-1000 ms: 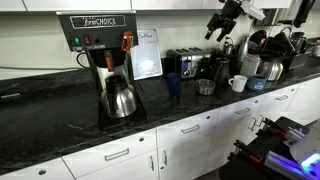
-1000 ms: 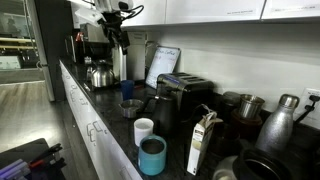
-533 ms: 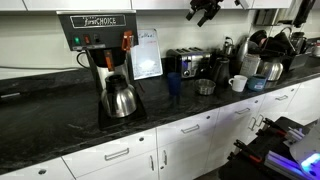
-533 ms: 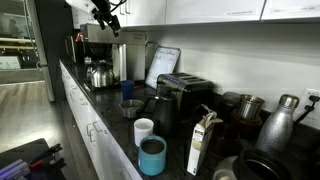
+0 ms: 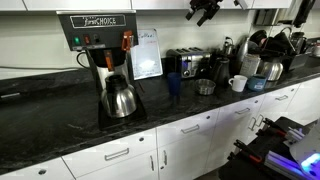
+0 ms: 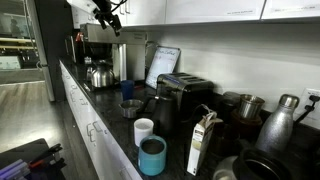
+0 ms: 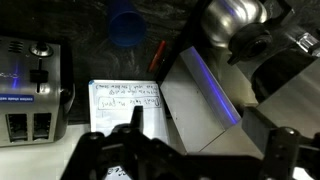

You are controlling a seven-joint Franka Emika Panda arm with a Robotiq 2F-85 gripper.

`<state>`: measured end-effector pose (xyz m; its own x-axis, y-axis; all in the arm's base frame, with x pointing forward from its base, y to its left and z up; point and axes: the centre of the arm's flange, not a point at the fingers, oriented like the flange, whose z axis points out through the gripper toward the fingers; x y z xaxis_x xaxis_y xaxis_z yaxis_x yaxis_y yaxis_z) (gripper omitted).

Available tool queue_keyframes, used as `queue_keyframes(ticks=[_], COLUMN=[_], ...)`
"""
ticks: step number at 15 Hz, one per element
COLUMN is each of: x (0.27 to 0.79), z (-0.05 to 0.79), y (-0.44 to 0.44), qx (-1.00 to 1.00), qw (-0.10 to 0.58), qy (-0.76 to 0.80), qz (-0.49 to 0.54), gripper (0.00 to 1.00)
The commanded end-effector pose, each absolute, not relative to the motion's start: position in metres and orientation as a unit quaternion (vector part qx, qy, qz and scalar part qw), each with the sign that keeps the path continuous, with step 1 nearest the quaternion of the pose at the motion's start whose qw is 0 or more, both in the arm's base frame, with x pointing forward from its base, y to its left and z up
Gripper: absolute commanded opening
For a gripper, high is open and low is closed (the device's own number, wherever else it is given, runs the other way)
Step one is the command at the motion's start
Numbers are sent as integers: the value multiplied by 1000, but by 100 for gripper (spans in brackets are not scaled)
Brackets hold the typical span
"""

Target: Open the right door of the cabinet above the coffeemaker

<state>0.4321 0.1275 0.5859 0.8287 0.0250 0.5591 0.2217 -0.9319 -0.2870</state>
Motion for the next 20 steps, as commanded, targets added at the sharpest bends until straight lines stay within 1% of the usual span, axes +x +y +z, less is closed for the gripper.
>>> queue_keyframes(ticks=[1, 5, 9, 11, 12, 20], x=[447, 476, 496, 497, 488, 495], z=[600, 619, 635, 644, 638, 647], y=[142, 170, 192, 190, 195, 195], qx=[-924, -892, -870, -869, -873, -865], qw=[175, 188, 224, 230, 218, 222], qy=[-81, -97, -105, -106, -99, -101], qz=[-331, -399, -427, -426, -424, -438], gripper=[100, 100, 100, 100, 100, 100])
